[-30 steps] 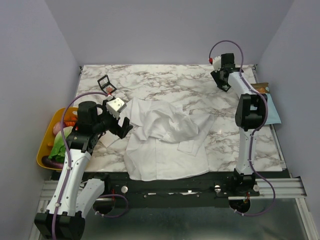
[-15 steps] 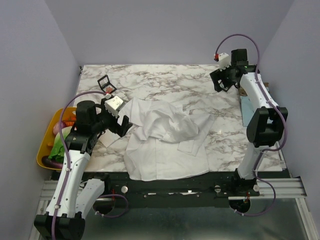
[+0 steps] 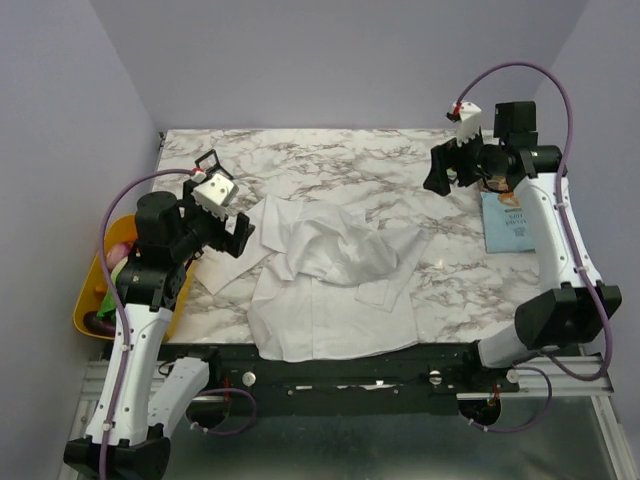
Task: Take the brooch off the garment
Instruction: Reset both arms
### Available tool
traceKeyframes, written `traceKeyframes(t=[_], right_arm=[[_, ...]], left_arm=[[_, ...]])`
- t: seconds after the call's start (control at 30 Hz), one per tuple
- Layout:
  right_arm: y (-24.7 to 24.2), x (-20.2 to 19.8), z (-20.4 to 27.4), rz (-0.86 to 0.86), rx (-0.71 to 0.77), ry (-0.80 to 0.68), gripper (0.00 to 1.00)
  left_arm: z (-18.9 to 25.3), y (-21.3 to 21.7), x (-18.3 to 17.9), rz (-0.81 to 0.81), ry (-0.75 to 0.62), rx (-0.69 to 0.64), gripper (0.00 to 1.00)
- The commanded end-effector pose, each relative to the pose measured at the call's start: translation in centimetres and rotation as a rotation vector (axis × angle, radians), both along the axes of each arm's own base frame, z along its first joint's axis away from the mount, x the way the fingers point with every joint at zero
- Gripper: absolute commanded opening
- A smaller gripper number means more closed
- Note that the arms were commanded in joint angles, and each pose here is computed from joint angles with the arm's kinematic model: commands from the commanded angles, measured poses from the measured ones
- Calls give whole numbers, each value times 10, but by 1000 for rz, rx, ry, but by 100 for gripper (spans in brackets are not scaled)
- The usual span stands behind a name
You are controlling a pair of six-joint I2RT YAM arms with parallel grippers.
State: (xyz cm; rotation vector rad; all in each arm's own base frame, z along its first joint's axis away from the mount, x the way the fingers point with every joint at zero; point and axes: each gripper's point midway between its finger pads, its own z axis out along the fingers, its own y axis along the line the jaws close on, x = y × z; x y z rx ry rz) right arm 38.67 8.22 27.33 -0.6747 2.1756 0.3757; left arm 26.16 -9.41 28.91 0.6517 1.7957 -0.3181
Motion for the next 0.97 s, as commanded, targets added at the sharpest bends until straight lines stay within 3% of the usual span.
traceKeyframes(t=[0.0, 0.17, 0.2, 0.43, 0.53, 0.93], right_arm=[[31, -53, 29, 146, 166, -30, 100], [35, -93, 67, 189, 185, -232, 100], [35, -107, 87, 199, 187, -327, 100], [43, -177, 130, 285, 207, -564, 100], [42, -191, 132, 281, 210, -605, 100], [57, -208, 117, 407, 258, -539, 100]], left_arm=[[33, 21, 3, 160, -47, -40, 99], [47, 11, -7, 130, -39, -105, 99], [52, 9, -9, 119, -44, -112, 99], [64, 8, -14, 107, -56, -115, 99], [66, 8, -14, 104, -54, -113, 99], [45, -7, -28, -10, 9, -103, 99]])
